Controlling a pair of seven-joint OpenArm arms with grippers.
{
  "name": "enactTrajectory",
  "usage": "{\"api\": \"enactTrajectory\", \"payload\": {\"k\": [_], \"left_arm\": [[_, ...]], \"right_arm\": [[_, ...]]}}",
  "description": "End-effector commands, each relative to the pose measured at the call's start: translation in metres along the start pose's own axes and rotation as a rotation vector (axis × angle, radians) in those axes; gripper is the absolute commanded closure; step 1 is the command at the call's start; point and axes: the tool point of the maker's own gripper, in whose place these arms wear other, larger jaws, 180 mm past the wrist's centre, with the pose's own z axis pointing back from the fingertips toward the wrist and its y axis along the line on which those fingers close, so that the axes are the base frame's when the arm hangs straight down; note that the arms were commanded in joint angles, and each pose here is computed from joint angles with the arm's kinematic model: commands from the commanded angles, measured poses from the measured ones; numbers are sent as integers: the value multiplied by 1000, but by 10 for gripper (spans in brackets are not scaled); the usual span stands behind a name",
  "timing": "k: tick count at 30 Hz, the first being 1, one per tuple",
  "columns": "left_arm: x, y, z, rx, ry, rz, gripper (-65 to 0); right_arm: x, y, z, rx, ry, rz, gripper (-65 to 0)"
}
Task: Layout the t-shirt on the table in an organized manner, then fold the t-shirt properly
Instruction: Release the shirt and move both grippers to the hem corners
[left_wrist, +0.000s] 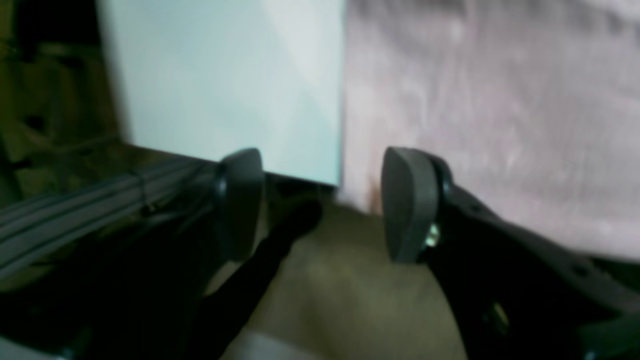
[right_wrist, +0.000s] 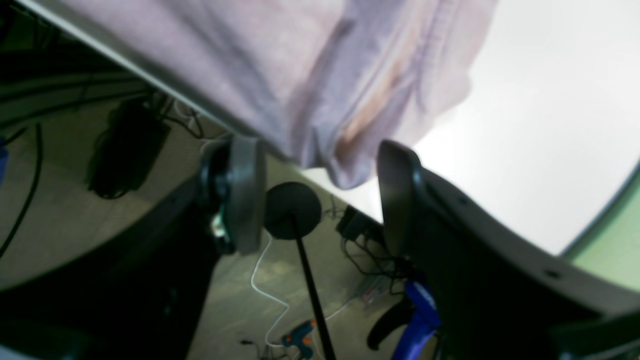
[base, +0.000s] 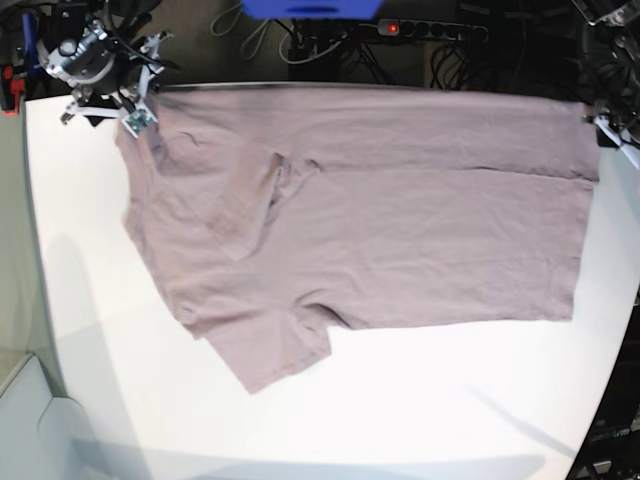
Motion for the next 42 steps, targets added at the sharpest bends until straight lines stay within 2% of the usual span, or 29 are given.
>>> {"api": "enactTrajectory", "payload": {"k": [1, 8, 11, 16, 19, 22, 27, 31, 35, 39, 42], "left_arm": [[13, 10, 10, 36, -46, 5, -370], [45, 27, 29, 97, -179, 123, -374], [60, 32, 33, 102, -228, 169, -374], [85, 36, 38, 104, -299, 212, -374], [100, 33, 40, 92, -338, 228, -374], [109, 30, 40, 80, -359, 240, -374], [122, 28, 19, 18, -382, 297, -374], [127, 31, 8, -3, -429, 322, -373], [133, 29, -4, -19, -420, 280, -373], [129, 29, -15, 12, -376, 229, -374], [134, 31, -15, 37, -395, 217, -374]], "right_arm": [[6, -9, 5, -32, -23, 5, -361], [16, -55, 10, -148, -47, -37, -362], [29, -80, 14, -201, -74, -15, -362], [76, -120, 18, -284, -180, -16, -369], [113, -149, 10, -308, -250, -48, -426], [143, -166, -15, -264, -270, -79, -444], [179, -184, -66, -133, -231, -143, -445], [209, -197, -89, -52, -254, -201, -445], [240, -209, -92, -13, -330, -245, -445], [253, -214, -93, 12, -344, -269, -444], [261, -204, -98, 41, -373, -279, -444]]}}
